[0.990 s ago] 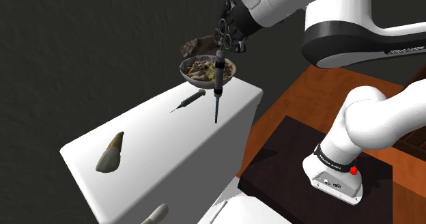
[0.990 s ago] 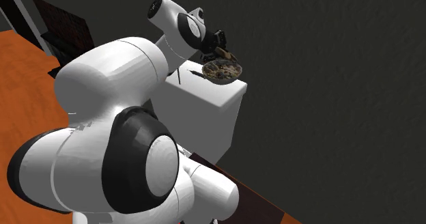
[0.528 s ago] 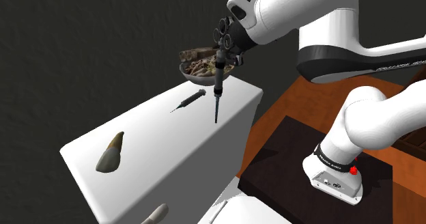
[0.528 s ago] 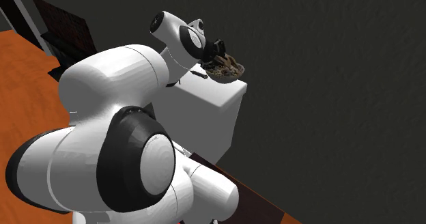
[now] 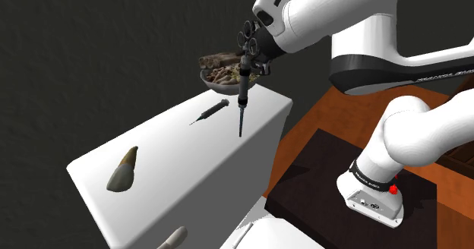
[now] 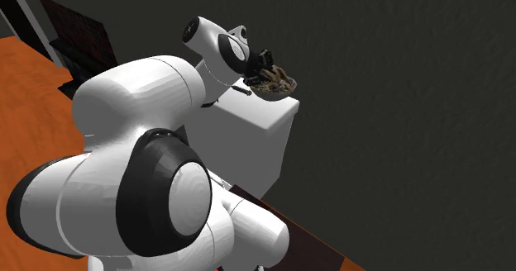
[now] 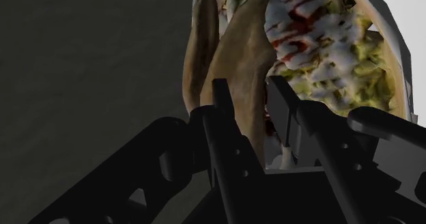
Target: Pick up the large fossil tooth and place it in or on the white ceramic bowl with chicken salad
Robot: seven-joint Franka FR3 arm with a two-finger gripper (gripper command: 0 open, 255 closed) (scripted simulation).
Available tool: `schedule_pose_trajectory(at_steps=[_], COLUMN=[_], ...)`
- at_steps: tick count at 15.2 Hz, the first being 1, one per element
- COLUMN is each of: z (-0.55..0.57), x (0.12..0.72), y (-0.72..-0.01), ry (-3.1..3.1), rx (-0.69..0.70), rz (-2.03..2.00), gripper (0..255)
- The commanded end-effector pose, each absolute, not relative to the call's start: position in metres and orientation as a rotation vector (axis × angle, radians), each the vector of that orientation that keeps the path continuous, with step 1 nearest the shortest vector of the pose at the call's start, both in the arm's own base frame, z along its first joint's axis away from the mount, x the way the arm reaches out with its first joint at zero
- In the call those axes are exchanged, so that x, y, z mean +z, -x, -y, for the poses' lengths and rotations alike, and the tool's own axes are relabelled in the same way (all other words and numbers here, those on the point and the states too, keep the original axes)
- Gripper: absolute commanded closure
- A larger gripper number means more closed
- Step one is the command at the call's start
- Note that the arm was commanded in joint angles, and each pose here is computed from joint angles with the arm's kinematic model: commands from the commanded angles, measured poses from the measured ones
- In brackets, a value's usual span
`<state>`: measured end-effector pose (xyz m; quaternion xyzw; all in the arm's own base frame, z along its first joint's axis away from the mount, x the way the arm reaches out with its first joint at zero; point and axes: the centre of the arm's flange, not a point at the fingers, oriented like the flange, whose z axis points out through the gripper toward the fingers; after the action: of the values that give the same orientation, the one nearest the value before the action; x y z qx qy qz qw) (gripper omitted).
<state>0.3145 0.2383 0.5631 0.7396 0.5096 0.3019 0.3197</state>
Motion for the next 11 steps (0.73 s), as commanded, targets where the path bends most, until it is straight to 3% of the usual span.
schedule_pose_trajectory(at_steps=[1,11], z=[-0.238,-0.246], x=[0.56,0.591], y=[-0.315,-0.277], ry=[-1.948,-1.948], rx=[0.784,0.784], rz=[-1.342,-1.342], gripper=[0,0])
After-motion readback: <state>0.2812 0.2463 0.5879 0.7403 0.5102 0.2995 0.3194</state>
